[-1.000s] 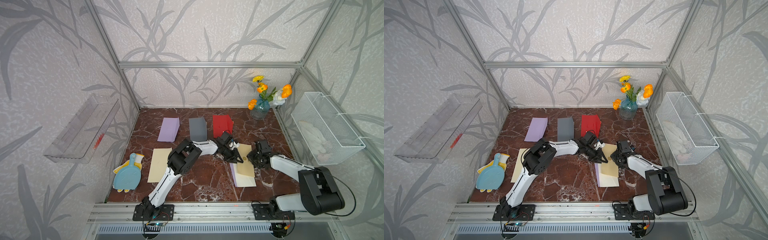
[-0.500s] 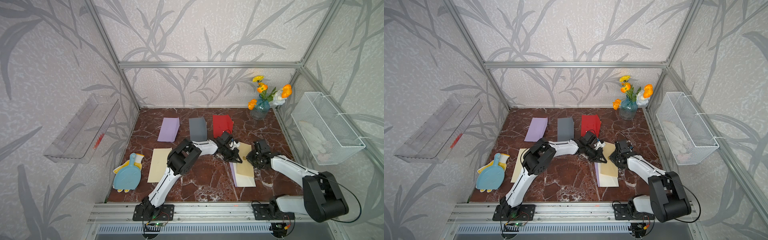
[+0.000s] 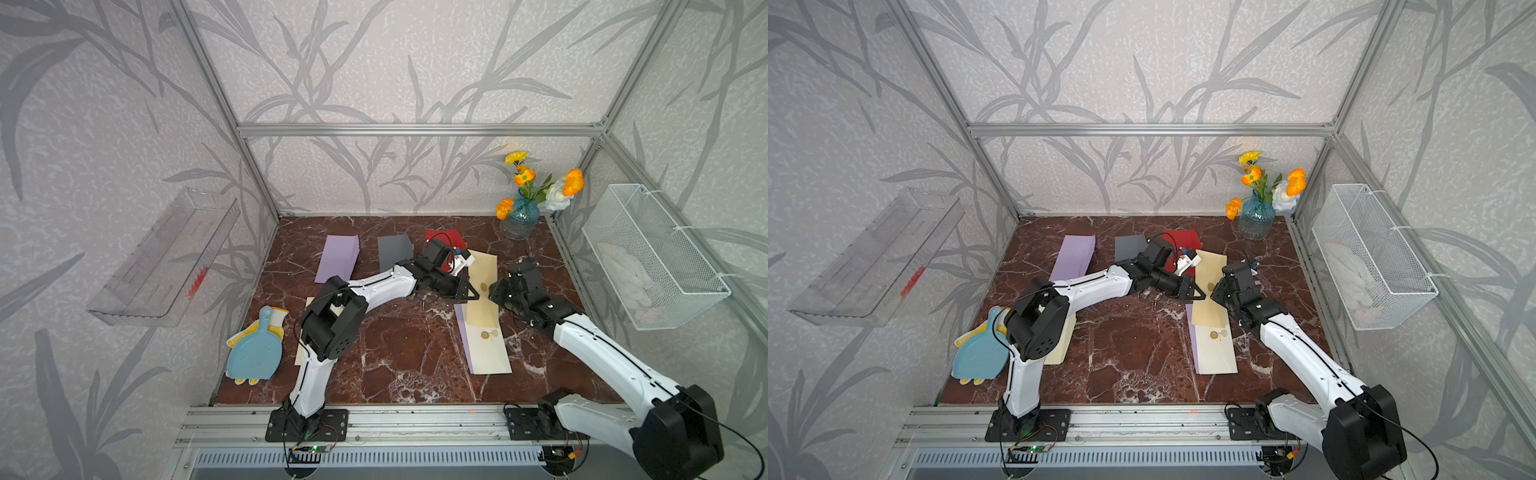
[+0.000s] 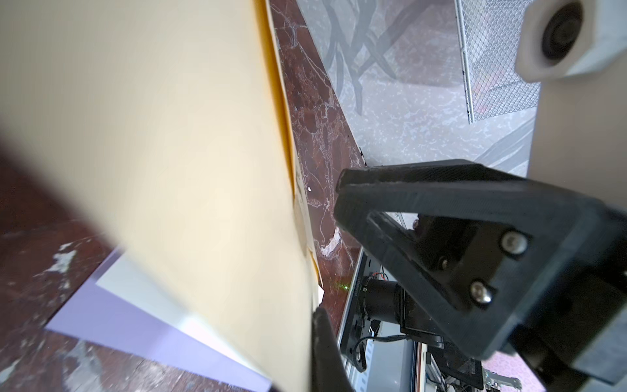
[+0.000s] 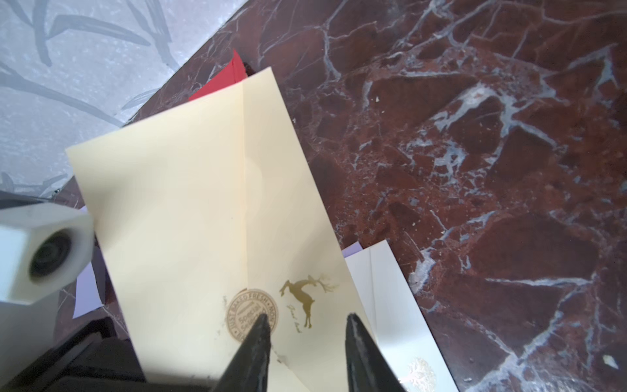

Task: Open the envelope
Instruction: Pick up the envelope from the envelope.

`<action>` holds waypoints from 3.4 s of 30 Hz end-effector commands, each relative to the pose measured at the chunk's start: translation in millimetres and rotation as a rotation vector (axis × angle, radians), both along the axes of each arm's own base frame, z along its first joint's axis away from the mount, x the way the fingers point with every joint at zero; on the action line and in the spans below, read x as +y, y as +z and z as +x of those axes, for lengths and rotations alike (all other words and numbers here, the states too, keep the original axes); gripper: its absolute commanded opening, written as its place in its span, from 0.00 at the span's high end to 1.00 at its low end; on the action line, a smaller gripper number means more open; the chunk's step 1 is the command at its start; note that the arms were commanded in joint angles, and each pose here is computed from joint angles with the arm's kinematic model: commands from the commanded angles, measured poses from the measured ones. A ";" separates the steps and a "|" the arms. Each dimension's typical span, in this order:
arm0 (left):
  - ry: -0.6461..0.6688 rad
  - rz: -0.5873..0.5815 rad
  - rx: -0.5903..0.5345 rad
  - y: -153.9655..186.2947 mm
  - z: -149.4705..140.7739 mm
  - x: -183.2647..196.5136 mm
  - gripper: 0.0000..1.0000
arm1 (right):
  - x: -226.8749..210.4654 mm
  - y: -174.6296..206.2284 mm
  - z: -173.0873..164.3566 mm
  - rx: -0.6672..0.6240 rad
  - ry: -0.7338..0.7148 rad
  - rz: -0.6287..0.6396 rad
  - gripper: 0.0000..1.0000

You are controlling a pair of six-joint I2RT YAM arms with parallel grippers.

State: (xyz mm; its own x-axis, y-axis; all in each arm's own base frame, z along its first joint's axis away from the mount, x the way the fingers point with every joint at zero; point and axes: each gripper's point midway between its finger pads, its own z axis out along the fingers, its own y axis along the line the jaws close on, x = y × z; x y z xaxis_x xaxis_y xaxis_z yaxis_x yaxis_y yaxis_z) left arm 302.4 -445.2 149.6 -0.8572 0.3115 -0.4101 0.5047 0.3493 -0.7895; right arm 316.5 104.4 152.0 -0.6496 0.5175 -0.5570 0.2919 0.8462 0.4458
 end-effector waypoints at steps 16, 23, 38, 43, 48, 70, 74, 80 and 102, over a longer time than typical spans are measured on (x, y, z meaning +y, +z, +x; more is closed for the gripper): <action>0.188 -0.019 -0.122 24.4 41.6 96.7 1.00 | 120.6 54.5 50.9 -0.224 0.514 -0.013 0.37; 0.217 -0.087 -0.157 42.2 50.9 127.0 1.00 | 160.5 74.9 53.2 -0.381 0.696 0.157 0.35; 0.272 -0.254 -0.206 66.2 49.7 167.3 1.00 | 139.9 90.6 76.1 -0.430 0.715 0.275 0.35; 0.217 -0.316 -0.251 80.0 35.9 166.4 1.00 | 149.4 86.7 78.1 -0.396 0.792 0.403 0.35; 0.193 -0.333 -0.256 82.0 32.4 165.3 1.00 | 167.3 90.4 78.0 -0.390 0.864 0.564 0.38; 0.272 -0.322 -0.219 74.8 64.2 171.0 0.93 | 180.2 88.9 67.7 -0.354 0.950 0.721 1.00; 0.305 -0.341 -0.241 84.1 71.3 177.4 0.72 | 179.2 84.4 65.6 -0.339 0.944 0.718 1.00; 0.389 -0.400 -0.265 97.4 87.9 193.5 0.63 | 178.4 78.4 61.0 -0.321 0.948 0.717 1.00; 0.367 -0.526 -0.194 103.1 92.7 183.1 0.68 | 187.2 80.0 66.6 -0.350 0.930 0.786 1.00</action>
State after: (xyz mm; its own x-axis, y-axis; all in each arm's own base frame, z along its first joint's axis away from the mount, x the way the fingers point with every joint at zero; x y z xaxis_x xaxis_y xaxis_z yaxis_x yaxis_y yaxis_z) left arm 403.4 -258.7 238.1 -0.7889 -0.2883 -0.5427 0.5257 0.1406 -0.8389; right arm 381.8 286.7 224.0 -0.8396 0.2084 -0.5016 -0.4754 0.1650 0.8642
